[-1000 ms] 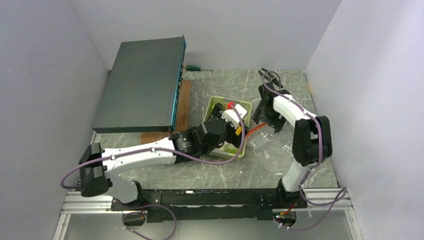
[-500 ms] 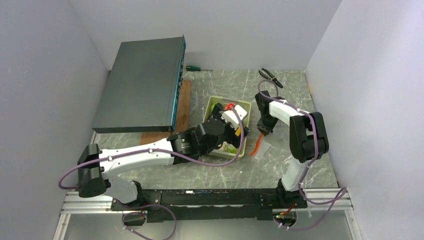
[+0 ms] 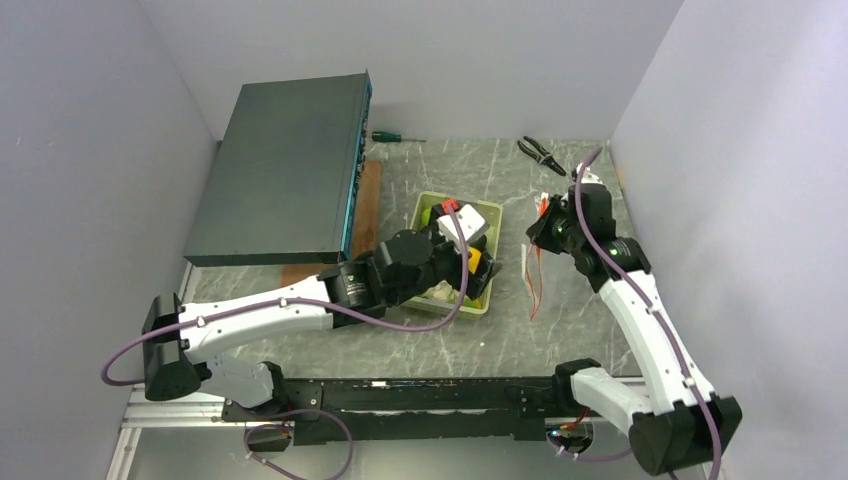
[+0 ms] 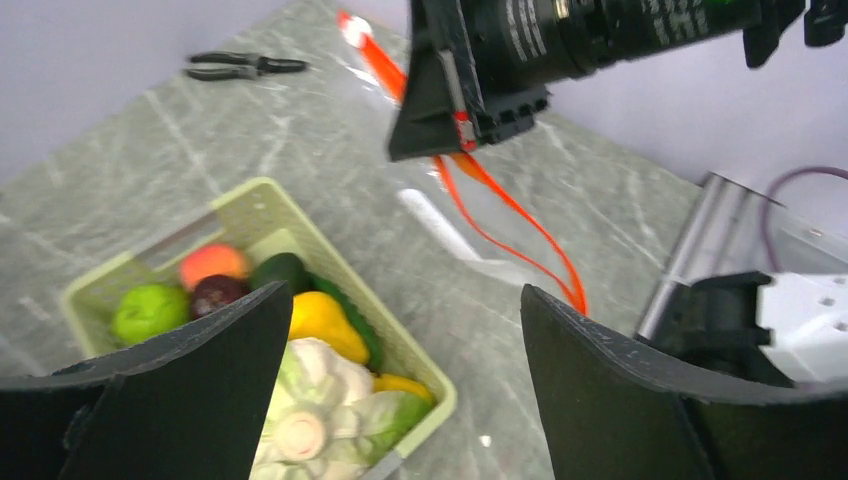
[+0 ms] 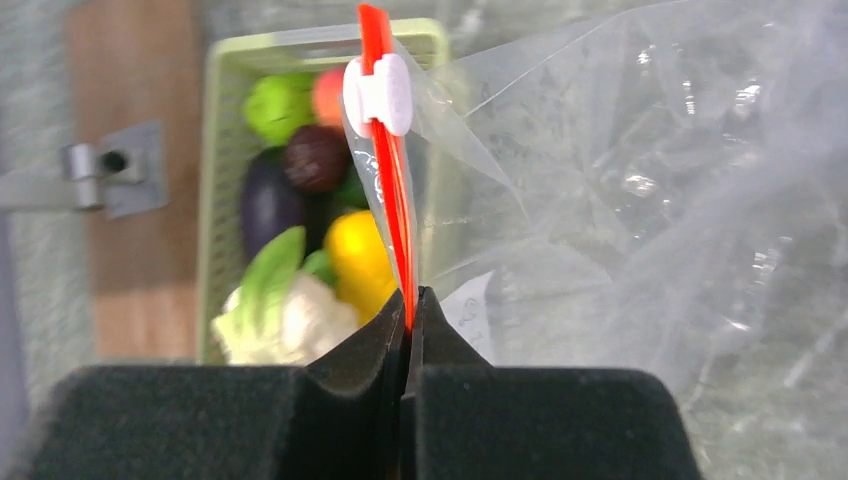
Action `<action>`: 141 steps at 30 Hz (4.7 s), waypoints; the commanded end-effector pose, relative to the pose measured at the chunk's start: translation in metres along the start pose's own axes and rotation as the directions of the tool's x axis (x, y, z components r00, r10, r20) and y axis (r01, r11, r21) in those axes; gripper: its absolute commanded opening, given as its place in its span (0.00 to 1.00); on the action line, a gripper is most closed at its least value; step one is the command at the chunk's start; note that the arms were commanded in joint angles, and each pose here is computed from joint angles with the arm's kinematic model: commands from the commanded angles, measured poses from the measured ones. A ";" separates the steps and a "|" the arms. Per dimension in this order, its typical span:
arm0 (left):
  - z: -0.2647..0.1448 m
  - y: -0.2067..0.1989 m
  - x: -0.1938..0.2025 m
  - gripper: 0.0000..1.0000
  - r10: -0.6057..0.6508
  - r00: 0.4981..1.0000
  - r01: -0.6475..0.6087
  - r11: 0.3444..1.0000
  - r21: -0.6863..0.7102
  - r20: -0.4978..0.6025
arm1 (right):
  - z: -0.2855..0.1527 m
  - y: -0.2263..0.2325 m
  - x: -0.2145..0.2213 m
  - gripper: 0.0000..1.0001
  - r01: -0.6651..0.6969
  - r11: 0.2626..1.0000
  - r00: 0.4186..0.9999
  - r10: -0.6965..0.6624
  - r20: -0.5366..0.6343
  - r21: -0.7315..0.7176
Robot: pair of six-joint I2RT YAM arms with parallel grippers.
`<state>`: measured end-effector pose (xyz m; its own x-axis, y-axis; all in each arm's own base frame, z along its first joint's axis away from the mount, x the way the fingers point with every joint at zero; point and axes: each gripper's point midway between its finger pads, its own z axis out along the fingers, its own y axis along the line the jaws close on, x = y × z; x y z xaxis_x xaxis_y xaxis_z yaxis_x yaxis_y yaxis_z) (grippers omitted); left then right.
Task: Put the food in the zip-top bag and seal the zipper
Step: Open the zipper of the food storage bag at the center of the board.
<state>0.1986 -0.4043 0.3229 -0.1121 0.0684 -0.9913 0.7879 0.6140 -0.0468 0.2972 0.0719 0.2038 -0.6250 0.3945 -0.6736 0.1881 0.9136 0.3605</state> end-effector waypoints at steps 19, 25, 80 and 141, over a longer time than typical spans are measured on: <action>0.050 -0.030 0.067 0.62 -0.195 0.946 0.227 0.969 0.100 -0.260 | -0.050 0.064 0.017 0.00 -0.225 0.921 0.973 0.232 -0.016 -0.318; 0.049 -0.032 0.066 0.68 -0.238 0.935 0.277 0.953 0.124 -0.263 | -0.048 0.065 0.023 0.00 -0.259 0.920 0.964 0.265 -0.018 -0.294; 0.071 -0.013 0.106 0.00 -0.186 0.911 0.220 0.974 0.050 -0.369 | -0.091 0.058 0.057 0.88 0.278 0.919 0.956 -0.292 -0.008 -0.281; 0.045 0.033 0.072 0.00 -0.257 0.941 0.220 0.959 -0.176 -0.222 | -0.061 -0.014 0.028 0.00 0.044 0.992 0.975 -0.068 0.210 0.120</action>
<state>0.2469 -0.4105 0.2257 -0.4614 0.1263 -0.8781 0.6064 0.7674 -0.2082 0.2190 0.0400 0.2034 -0.4808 0.3506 -0.8037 0.3835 0.9083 0.1668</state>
